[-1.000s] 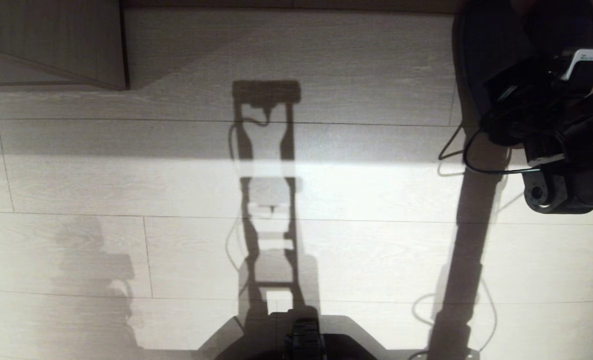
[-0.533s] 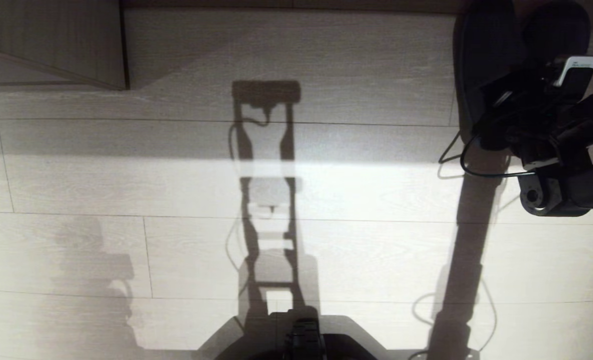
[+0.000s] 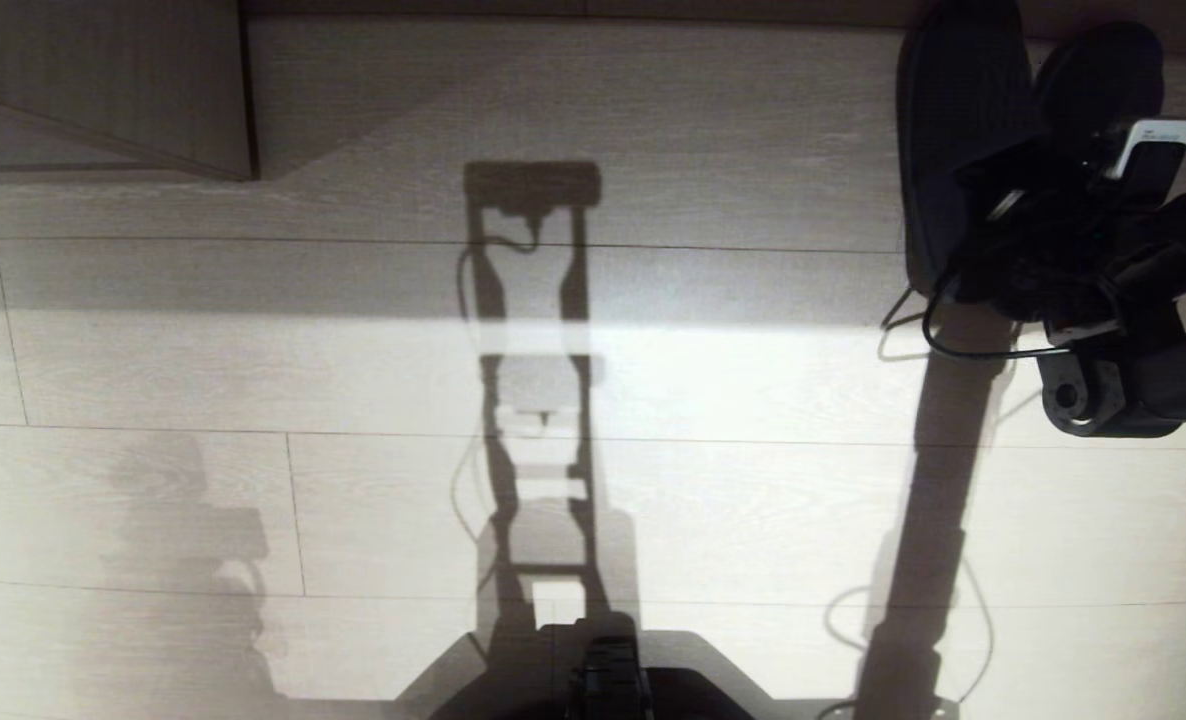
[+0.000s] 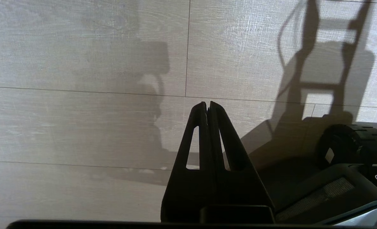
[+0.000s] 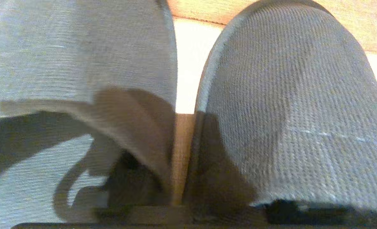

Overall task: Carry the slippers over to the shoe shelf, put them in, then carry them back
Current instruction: Place the slippers on the floor

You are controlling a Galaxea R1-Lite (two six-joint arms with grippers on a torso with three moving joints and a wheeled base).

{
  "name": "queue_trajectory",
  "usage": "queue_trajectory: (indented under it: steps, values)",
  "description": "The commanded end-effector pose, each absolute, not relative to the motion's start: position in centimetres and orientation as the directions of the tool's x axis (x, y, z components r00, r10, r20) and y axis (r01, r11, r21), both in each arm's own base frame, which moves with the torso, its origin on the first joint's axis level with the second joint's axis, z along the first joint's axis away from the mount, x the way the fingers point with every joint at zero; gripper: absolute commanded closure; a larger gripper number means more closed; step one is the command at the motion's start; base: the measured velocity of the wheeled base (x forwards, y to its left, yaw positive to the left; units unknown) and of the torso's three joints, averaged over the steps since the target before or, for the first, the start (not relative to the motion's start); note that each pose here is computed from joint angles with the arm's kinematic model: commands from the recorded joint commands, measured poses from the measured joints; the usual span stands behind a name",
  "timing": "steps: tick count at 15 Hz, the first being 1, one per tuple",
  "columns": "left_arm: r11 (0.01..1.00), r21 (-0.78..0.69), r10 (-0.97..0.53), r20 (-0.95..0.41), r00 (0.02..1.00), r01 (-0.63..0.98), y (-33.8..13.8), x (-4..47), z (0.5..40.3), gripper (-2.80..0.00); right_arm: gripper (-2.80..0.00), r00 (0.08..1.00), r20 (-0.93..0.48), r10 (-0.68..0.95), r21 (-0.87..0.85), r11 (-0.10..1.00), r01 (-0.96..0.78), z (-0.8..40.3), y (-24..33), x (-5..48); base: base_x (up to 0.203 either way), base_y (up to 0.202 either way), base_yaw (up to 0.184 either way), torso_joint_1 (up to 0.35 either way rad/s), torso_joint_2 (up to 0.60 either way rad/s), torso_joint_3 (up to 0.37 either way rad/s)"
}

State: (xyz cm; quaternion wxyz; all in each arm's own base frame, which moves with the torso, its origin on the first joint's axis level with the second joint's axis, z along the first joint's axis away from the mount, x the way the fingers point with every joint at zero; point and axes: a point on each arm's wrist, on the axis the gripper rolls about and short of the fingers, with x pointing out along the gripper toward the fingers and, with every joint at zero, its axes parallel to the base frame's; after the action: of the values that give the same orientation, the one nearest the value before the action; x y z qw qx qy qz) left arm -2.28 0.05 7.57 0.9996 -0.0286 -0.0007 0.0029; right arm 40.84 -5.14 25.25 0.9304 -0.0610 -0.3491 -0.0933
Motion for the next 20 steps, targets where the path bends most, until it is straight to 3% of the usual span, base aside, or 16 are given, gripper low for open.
queue_trajectory:
  steps: [1,14,20]
  values:
    - [0.998,-0.058,0.006,0.000,1.000,-0.006,0.1,-2.3,7.6,0.00,-2.80,0.740,0.660,-0.130,-0.047,0.976,0.213,25.3,-5.1,40.5,0.000,0.000,0.000,0.000,0.00,0.000]
    - [0.998,-0.058,0.006,0.002,1.000,-0.006,0.1,-2.3,7.6,0.00,-2.80,0.773,0.620,-0.135,-0.034,0.979,0.199,27.3,-4.5,34.9,0.000,0.000,0.000,0.000,0.00,0.000]
    - [0.998,-0.058,0.006,0.001,1.000,-0.006,0.1,-2.3,7.6,0.00,-2.80,0.818,0.558,-0.140,-0.035,0.981,0.191,25.9,-4.3,33.2,0.000,0.000,0.000,0.000,0.00,0.000]
